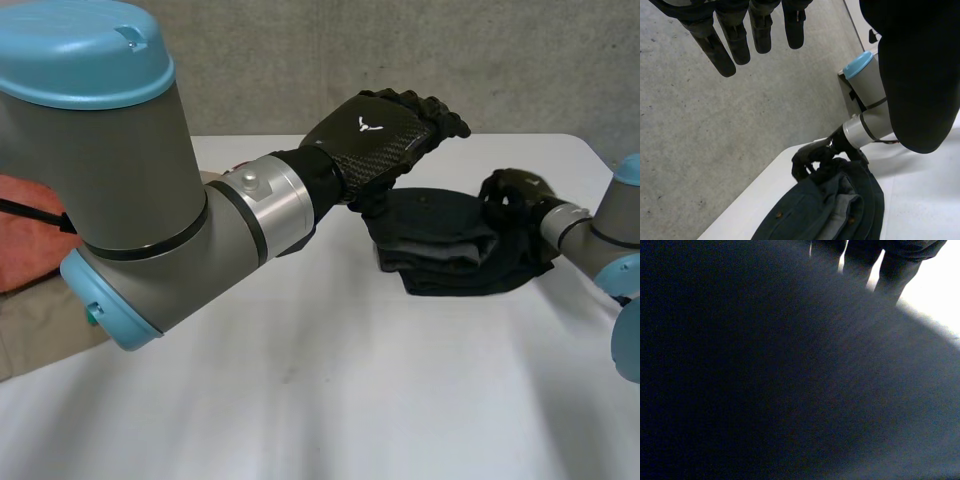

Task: Fold the laundry.

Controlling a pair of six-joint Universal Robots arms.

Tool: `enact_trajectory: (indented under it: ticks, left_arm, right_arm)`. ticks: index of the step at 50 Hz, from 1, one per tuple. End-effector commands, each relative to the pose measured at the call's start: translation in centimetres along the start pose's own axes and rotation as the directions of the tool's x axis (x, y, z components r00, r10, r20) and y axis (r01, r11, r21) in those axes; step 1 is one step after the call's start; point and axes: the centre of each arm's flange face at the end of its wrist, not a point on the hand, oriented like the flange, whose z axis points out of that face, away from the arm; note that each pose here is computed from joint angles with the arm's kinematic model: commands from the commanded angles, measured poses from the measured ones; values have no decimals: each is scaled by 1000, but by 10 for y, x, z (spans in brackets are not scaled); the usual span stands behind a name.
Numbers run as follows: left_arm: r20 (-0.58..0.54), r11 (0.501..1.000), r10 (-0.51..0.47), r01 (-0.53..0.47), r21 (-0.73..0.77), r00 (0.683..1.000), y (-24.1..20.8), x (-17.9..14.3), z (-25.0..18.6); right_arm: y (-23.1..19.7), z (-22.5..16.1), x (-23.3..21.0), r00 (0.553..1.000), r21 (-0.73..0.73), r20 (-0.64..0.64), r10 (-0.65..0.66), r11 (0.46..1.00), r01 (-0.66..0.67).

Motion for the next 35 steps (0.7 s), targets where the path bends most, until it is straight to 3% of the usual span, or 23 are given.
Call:
enact_trajectory:
  ticks: [1, 5, 10, 13, 22, 32, 35]
  left_arm:
    - [5, 1000, 3, -3, 16, 1000, -2, -2, 0]
    - [3, 1000, 4, -4, 22, 1000, -5, -1, 0]
    - [-1, 999, 8, -8, 32, 1000, -8, 2, 0]
    - [-1, 999, 10, -10, 37, 1000, -10, 3, 0]
    - [-11, 998, 17, -16, 57, 1000, -15, 7, 2]
    - [-19, 999, 13, -12, 51, 1000, -16, 13, 0]
    - [-19, 999, 11, -10, 51, 1000, -17, 14, -1]
  right_arm:
    - [-39, -5, 65, 966, 215, -224, 128, 973, -79]
    - [-58, -15, 105, 916, 373, -282, 284, 912, -168]
    - [-71, -47, 169, 778, 552, -414, 472, 810, -197]
    - [-74, -57, 185, 741, 589, -438, 509, 785, -192]
    - [-58, -72, 194, 683, 549, -508, 526, 808, -214]
    - [-48, -95, 184, 667, 439, -558, 495, 857, -269]
    - [-46, -100, 185, 685, 412, -564, 461, 876, -250]
